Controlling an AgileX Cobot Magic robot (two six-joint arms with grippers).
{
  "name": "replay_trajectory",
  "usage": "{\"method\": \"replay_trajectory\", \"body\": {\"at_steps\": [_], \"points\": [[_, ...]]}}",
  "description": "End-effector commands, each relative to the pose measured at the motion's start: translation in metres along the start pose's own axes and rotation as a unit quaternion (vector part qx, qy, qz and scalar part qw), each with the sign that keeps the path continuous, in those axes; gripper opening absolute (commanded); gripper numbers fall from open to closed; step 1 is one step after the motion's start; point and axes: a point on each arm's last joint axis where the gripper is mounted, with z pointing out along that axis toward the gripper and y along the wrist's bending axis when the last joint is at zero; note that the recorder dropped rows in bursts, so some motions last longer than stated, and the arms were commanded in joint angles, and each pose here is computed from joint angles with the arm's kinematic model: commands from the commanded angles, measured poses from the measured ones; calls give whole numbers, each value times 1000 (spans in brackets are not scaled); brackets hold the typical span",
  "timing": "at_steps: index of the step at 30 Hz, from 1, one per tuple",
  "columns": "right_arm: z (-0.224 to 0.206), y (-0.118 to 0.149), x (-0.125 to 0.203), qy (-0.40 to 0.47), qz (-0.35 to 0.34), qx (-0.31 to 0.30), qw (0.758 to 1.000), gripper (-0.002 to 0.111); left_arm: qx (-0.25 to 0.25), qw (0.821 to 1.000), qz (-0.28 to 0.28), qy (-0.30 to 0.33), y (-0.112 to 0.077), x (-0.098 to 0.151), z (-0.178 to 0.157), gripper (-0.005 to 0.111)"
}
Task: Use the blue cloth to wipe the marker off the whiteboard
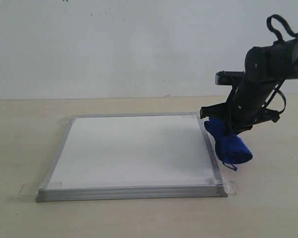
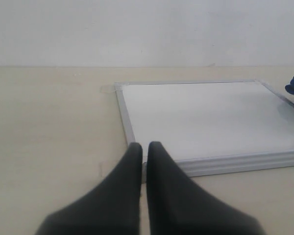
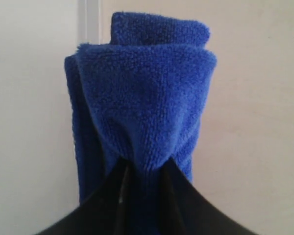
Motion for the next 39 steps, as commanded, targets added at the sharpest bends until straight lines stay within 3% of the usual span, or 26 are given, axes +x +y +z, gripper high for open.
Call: {"method": "replay_trajectory", "body": {"at_steps": [1,8,10,15,17,20,22,25,26,31,34,39], "points": [[19,-1,4,14,1,3,1000,0,-1,1000,2,-2,0,1,0,4],[9,1,-1,-5,-1,-1,1000,5,-1,1000,2,-2,0,1,0,4],[4,1,-2,-9,-1,-2,1000,15,-1,1000,2,-2,0,1,0,4],[-26,1,-4,-12,-1,-3,1000,54,-1,1000,2,-2,0,1,0,4],[-39,1,-5,-13,-1,-3,1000,59,-1,1000,2,-2,0,1,0,4],[-56,1,-3,-9,-1,-2,1000,56,-1,1000,2,-2,0,1,0,4],[-65,0,2,14,-4,3,1000,45,-1,1000,2,-2,0,1,0,4],[-76,-2,11,56,-45,11,997,6,-1,1000,2,-2,0,1,0,4],[-79,-3,13,67,-55,15,996,0,-1,1000,2,-2,0,1,0,4],[-89,-8,30,108,-84,22,990,0,-1,1000,2,-2,0,1,0,4],[-96,-12,49,82,-85,17,993,0,-1,1000,2,-2,0,1,0,4],[-127,-25,112,-28,-90,-8,996,0,-1,1000,2,-2,0,1,0,4]]}}
